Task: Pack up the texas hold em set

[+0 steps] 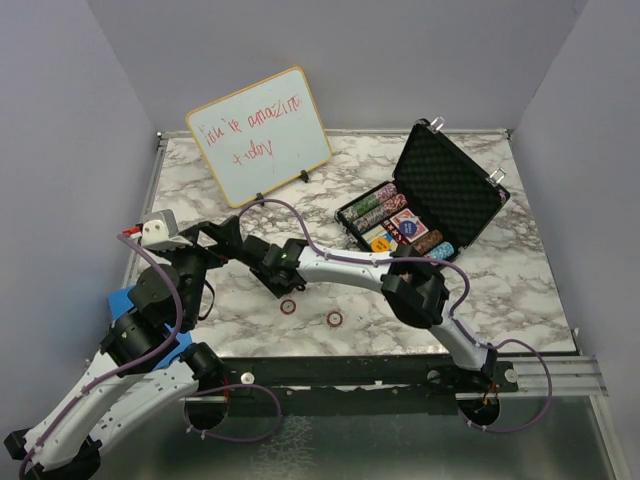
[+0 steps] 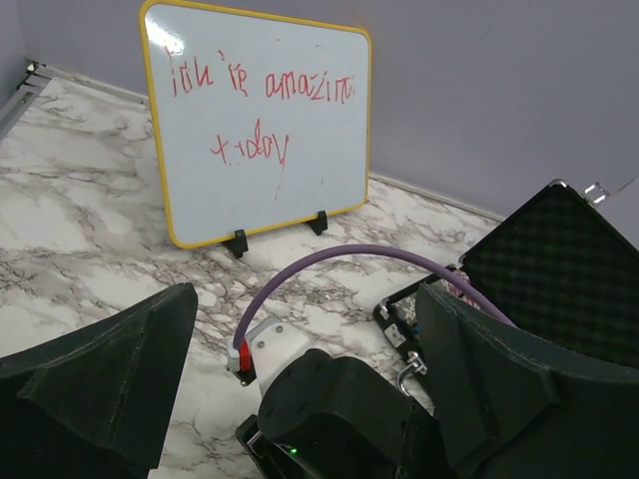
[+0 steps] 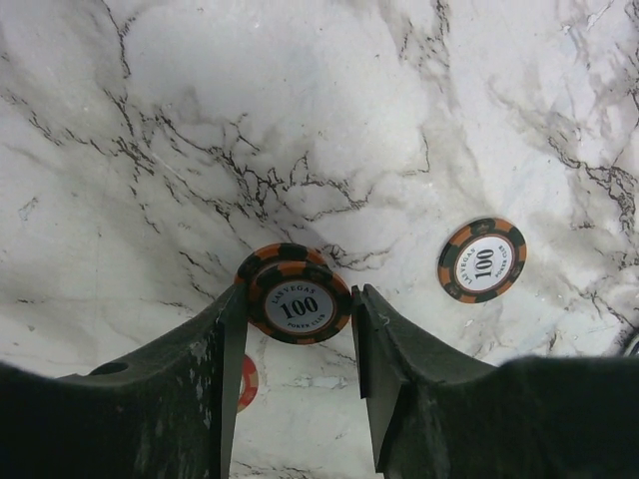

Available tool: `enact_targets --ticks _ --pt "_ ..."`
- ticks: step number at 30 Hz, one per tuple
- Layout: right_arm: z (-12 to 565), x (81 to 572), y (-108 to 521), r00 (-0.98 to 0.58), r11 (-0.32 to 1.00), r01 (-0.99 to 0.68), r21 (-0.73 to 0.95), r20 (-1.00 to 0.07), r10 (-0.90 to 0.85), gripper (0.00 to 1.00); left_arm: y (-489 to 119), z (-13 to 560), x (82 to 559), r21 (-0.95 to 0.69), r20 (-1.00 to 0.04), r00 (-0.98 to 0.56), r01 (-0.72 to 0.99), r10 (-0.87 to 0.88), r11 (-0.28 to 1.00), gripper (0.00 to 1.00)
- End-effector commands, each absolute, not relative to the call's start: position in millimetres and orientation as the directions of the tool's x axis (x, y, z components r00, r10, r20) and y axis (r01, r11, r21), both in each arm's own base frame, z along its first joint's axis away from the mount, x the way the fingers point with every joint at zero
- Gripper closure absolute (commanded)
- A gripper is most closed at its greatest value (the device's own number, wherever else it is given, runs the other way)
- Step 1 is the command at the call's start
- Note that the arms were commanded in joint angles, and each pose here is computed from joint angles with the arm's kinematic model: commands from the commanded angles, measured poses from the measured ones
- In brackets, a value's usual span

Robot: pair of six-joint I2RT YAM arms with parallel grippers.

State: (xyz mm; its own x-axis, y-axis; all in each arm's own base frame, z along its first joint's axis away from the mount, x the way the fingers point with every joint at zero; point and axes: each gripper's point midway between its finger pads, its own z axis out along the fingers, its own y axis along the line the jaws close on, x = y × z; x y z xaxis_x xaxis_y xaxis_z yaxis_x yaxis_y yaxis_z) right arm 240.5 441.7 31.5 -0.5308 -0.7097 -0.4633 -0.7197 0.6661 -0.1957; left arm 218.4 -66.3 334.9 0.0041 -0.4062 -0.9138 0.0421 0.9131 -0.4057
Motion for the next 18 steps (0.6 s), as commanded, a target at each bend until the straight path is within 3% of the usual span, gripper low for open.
enact_targets --ticks 1,8,18 --pt "22.5 244.5 444.7 -0.532 0.662 -0.726 -0.186 -0.458 -0.713 0.50 -66.5 329.9 220.7 -0.394 -0.919 0.009 0.034 -0.395 0.918 0.01" --pt "25.9 243.4 448.0 -0.546 0.670 -0.729 -0.140 -0.471 -0.693 0.39 -68.3 324.9 222.6 -0.376 -0.927 -0.005 0.029 -0.376 0.926 0.01" --pt "41.2 248.4 455.2 -0.568 0.708 -0.698 -0.106 -0.521 -0.637 0.35 -68.1 323.5 222.6 -0.373 -0.928 -0.007 0.027 -0.373 0.927 0.01"
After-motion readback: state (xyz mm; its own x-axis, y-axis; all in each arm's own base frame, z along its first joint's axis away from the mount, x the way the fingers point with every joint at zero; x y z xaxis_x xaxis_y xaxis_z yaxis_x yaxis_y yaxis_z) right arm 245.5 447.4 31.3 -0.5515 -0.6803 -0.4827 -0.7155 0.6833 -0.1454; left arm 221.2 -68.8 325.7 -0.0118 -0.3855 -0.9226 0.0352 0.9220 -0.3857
